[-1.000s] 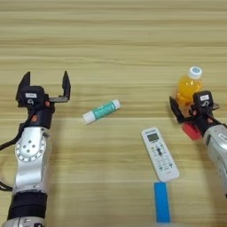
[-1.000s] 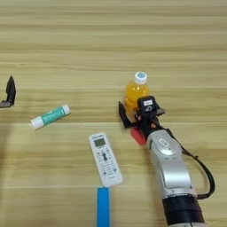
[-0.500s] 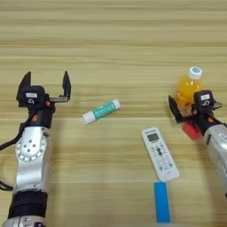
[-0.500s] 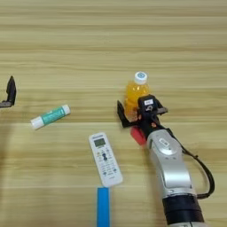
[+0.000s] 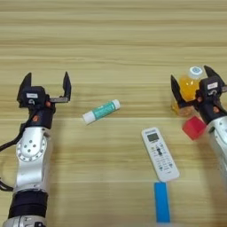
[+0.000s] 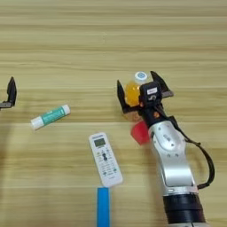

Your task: Move the objects on the table

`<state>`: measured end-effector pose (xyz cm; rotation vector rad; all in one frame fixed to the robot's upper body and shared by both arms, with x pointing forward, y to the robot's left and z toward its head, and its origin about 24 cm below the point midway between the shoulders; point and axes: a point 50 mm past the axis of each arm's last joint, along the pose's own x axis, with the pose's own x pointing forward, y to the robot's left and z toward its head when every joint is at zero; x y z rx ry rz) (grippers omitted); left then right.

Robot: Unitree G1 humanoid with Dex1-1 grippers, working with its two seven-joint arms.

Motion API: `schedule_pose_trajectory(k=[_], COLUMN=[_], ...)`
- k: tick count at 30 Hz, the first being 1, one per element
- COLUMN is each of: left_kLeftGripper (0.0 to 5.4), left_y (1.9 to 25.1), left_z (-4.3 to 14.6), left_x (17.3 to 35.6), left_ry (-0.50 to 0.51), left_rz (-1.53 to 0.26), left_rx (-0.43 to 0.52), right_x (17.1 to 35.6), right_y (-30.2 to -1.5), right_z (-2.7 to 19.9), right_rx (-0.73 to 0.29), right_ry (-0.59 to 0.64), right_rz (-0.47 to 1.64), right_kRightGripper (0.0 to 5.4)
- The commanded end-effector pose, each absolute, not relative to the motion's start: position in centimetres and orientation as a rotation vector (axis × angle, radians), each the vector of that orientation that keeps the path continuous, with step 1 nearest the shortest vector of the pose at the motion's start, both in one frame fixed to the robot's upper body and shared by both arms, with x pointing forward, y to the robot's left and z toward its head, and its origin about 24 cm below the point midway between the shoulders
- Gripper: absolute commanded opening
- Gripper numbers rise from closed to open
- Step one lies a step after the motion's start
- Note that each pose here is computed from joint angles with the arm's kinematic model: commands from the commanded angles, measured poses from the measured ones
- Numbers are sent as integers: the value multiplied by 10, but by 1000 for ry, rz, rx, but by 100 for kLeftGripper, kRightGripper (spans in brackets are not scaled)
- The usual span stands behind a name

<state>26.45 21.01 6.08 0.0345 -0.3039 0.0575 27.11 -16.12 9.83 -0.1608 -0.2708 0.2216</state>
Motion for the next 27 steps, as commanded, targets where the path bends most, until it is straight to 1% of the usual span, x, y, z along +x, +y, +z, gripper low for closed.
schedule_pose_trajectory(k=[1,7,11,14,16,18,23,27], left_kLeftGripper=[540,540,540,540,540,540,540,540], left_y=[207,206,205,204,204,203,200,200], left_z=[64,64,64,64,65,65,65,65], left_x=[267,267,267,267,267,267,268,269], left_ry=[-324,-325,-325,-326,-327,-327,-329,-326], left_rz=[44,44,43,43,42,42,42,45], left_rx=[35,34,33,33,34,35,36,37], right_x=[269,262,258,254,247,241,227,216], right_y=[-159,-158,-159,-166,-168,-170,-180,-184], right_z=[116,137,159,172,180,183,169,162], right_rx=[-187,-217,-177,-143,-147,-160,-189,-165], right_ry=[-373,-476,-506,-458,-421,-364,-225,-154], right_rz=[226,233,272,320,364,400,428,464], right_kRightGripper=[538,538,538,538,538,538,538,538])
